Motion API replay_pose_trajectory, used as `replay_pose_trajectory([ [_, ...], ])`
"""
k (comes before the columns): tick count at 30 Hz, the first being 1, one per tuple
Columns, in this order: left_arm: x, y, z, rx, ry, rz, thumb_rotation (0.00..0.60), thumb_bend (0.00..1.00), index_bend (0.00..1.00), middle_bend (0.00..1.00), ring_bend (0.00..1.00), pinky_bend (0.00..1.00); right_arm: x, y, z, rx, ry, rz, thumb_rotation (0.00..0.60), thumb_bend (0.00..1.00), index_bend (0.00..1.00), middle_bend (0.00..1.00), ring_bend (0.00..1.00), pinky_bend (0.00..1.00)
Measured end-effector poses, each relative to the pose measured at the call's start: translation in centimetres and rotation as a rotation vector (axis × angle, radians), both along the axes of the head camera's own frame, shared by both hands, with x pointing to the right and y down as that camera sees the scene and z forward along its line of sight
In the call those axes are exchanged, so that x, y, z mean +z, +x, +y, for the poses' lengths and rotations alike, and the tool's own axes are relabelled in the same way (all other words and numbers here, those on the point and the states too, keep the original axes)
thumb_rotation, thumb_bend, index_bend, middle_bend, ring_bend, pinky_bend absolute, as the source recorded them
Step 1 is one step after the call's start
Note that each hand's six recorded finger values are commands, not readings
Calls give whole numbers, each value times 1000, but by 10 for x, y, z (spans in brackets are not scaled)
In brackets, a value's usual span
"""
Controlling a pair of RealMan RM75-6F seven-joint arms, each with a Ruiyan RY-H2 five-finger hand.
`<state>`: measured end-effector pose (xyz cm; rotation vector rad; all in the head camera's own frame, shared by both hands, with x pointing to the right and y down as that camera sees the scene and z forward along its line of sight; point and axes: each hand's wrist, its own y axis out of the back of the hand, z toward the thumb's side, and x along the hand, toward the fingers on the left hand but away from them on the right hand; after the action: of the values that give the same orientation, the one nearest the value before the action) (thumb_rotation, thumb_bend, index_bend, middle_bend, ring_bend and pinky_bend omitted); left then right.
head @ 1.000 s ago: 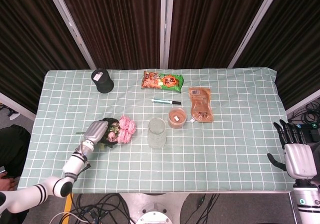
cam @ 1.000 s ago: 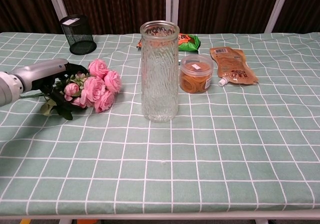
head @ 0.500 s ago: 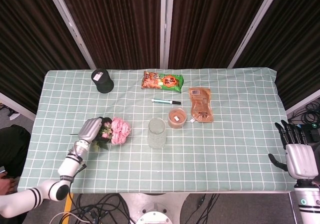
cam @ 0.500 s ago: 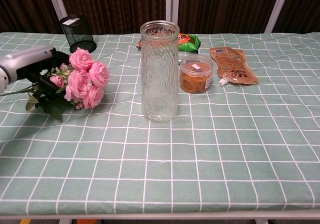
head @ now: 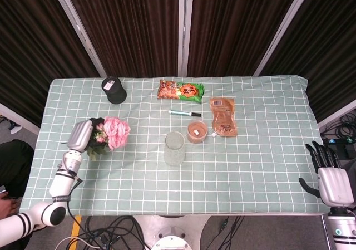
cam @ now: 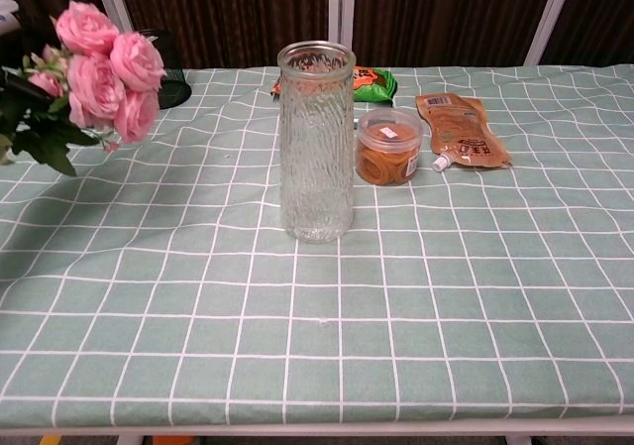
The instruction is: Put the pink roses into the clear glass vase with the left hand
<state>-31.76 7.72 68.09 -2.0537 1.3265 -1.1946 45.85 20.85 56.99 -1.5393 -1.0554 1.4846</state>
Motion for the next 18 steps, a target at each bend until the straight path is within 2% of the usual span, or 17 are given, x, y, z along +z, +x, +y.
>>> replay_pose_trajectory([
  [10,-44,1,-25,-95,119,88,600,225,511,487,392,485,13,15,20,-32,28,87,600,134,0,0,0,0],
  [15,-72,6,-40,-128,216,119,600,225,513,487,392,485,19,21,28,-17,18,80,600,137,0,0,0,0],
  [18,-85,13,-45,-136,244,140,600,225,514,487,392,485,21,23,29,-9,11,69,600,137,0,0,0,0],
])
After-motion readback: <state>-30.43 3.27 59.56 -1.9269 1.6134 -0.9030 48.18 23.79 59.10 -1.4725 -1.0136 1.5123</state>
